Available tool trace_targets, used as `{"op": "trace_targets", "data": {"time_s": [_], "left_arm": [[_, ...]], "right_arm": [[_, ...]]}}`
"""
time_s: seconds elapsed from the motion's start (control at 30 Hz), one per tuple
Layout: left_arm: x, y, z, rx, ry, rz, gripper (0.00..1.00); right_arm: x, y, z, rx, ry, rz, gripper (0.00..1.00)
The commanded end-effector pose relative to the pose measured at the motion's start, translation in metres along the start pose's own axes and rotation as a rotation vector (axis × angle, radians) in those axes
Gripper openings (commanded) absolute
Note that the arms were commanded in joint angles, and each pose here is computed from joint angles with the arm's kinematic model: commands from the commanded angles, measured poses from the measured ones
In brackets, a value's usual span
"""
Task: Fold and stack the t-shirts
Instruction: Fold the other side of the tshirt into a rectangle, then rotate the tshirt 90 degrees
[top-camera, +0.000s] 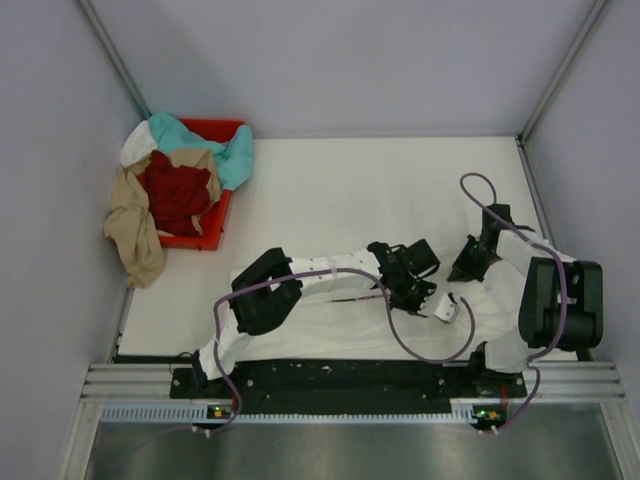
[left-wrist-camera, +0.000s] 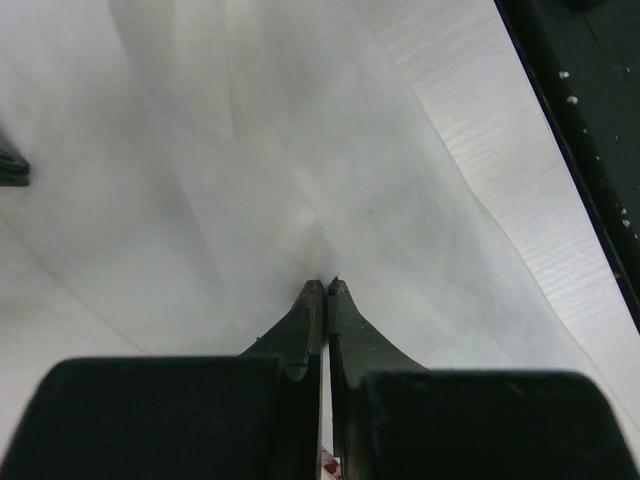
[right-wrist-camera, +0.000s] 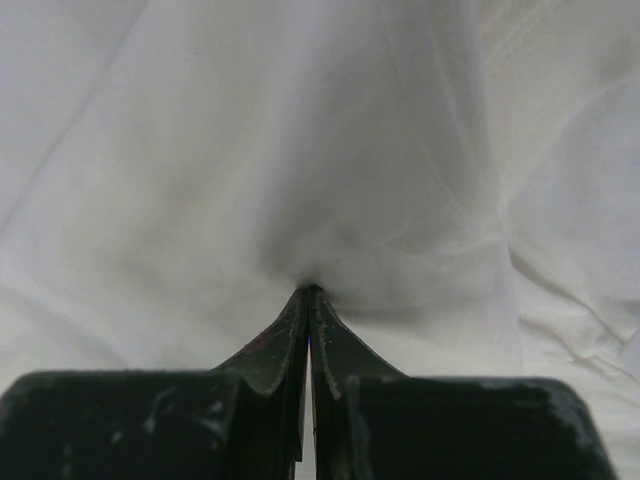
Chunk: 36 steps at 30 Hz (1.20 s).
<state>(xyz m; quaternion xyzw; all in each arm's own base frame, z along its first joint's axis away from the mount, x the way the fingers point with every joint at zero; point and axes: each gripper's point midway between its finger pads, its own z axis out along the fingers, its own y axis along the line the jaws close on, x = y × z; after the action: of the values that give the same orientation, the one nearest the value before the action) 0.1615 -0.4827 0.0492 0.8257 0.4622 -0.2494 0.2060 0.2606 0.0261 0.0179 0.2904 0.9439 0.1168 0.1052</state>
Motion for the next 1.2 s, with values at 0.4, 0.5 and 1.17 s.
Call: {"op": "trace_targets", "data": {"time_s": [0.4, 0.5, 1.17], "left_arm": [[0.005, -0.034, -0.032, 0.132, 0.019, 0.008, 0.03], [-0.003, -0.038, -0.041, 0.158, 0.006, 0.013, 0.23], [0.085, 0.003, -0.193, -0.166, 0.097, -0.377, 0.40]], "right_arm": [[-0.025, -0.003, 0.001, 0.001, -0.061, 0.015, 0.00], [-0.033, 0.002, -0.009, -0.016, -0.095, -0.029, 0.00], [-0.065, -0.024, 0.014, 0.081, -0.107, 0.160, 0.00]]}}
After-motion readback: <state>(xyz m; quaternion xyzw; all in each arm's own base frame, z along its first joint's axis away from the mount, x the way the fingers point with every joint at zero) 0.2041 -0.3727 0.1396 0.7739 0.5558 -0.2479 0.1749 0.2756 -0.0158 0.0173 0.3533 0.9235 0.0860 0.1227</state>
